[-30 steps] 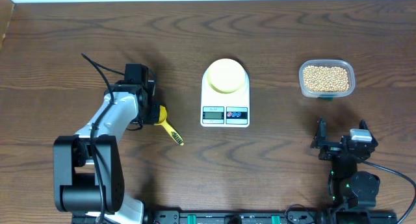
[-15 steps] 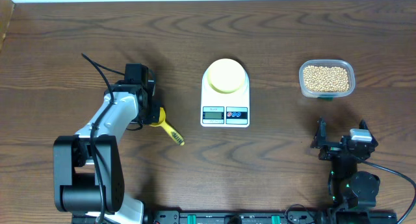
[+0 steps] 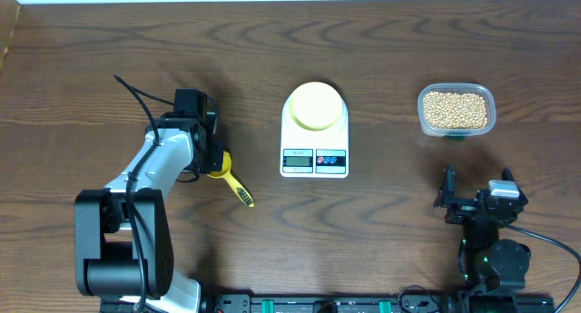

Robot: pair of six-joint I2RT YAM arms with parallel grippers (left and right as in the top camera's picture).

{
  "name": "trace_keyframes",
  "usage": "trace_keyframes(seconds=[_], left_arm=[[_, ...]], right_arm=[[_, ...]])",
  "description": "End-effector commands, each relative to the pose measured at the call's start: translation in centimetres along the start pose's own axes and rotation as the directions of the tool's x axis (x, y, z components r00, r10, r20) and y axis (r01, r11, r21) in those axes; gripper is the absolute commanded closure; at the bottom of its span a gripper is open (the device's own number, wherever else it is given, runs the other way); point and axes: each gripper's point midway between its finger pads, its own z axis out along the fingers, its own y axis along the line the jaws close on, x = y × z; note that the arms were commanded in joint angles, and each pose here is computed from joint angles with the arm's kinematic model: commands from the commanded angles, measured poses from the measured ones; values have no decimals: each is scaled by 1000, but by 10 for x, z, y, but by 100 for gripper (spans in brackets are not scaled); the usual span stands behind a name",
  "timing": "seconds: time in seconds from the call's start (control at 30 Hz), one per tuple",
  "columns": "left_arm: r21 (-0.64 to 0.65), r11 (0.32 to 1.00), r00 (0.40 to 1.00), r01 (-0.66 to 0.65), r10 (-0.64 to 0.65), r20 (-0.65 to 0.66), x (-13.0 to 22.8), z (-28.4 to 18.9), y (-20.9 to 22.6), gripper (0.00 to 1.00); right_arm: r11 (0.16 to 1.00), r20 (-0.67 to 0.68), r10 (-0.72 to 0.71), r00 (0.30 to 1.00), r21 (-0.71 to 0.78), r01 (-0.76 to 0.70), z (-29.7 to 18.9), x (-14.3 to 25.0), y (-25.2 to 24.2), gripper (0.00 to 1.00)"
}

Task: Scoop item into bowl and weigh 50g on scale
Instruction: 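Close the left gripper on the yellow scoop's rim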

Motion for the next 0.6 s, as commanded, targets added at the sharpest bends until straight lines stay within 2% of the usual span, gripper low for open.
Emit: trace_keyframes(seconds=[0.0, 0.27, 0.57], left_arm=[[-5, 1000, 1000, -4, 4, -16, 4, 5, 2, 93], [-6, 1000, 1000, -1, 1, 14, -1, -3, 2, 93], [-8, 1000, 993, 9, -8, 121, -15, -34, 5, 93]], right_arm=[[1000, 1, 14, 1000, 3, -14, 0, 0, 0, 1], [1000, 1, 14, 1000, 3, -14, 0, 0, 0, 1], [1000, 2, 14, 1000, 3, -14, 0, 0, 0, 1]])
